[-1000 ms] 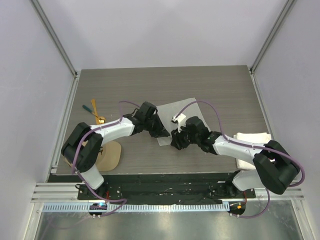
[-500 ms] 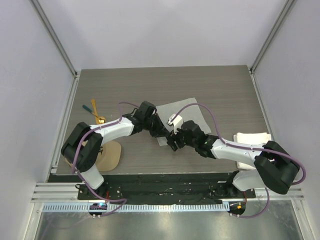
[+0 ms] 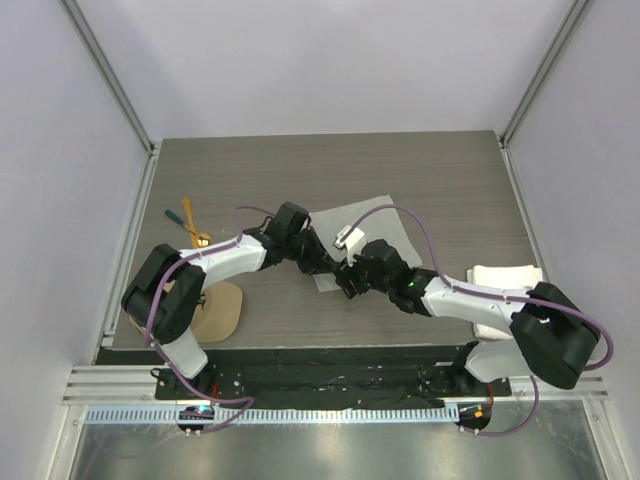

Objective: Fold the napkin into a case and place the utensils inside
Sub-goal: Smooth out the lower triangle-folded napkin at the center of the board.

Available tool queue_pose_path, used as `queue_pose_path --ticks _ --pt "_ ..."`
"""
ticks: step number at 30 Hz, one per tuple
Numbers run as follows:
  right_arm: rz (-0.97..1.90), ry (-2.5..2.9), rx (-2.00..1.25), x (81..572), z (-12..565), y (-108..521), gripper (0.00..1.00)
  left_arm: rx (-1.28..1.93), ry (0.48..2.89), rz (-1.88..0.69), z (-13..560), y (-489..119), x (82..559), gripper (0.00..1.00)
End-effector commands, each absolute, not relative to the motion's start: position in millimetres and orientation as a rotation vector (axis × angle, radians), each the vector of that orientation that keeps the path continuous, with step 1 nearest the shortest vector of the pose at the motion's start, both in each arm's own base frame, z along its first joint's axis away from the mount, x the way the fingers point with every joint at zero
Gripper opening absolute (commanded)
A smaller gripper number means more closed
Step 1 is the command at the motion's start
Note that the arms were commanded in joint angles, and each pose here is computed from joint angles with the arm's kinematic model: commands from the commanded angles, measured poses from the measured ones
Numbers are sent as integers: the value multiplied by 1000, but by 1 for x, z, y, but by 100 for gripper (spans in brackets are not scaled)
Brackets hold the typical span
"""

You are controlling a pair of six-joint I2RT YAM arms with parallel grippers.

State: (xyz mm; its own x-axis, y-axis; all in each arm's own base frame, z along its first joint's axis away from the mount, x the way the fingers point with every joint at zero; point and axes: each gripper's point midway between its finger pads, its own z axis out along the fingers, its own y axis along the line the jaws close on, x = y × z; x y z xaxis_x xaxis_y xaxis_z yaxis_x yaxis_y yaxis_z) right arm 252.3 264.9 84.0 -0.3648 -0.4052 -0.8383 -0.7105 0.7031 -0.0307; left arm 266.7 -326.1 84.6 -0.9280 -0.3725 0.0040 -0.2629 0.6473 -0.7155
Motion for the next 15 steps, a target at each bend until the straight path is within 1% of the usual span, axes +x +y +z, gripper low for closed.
queue_pose_path --ticks 1,5,8,9,10,13,14,15 --pt "416 1959 -845 268 92 280 64 -528 2671 -1237 102 -329 270 1" --pt "417 1936 -828 273 98 284 59 -528 2675 -1241 102 -328 268 1" --pt "412 1938 -825 275 98 284 51 -538 2670 -1250 102 -327 269 2" --pt "410 1937 -821 276 98 284 49 -533 2668 -1254 102 -327 269 4" --pt "406 1943 -808 277 97 283 44 -532 2658 -1264 104 -327 270 6" --pt "409 1941 -797 279 97 285 32 -534 2637 -1277 106 -325 270 17" --pt "413 1946 -790 279 97 287 22 -529 2623 -1291 108 -324 270 24" --pt "407 1955 -792 280 93 286 17 -530 2614 -1295 110 -322 270 27"
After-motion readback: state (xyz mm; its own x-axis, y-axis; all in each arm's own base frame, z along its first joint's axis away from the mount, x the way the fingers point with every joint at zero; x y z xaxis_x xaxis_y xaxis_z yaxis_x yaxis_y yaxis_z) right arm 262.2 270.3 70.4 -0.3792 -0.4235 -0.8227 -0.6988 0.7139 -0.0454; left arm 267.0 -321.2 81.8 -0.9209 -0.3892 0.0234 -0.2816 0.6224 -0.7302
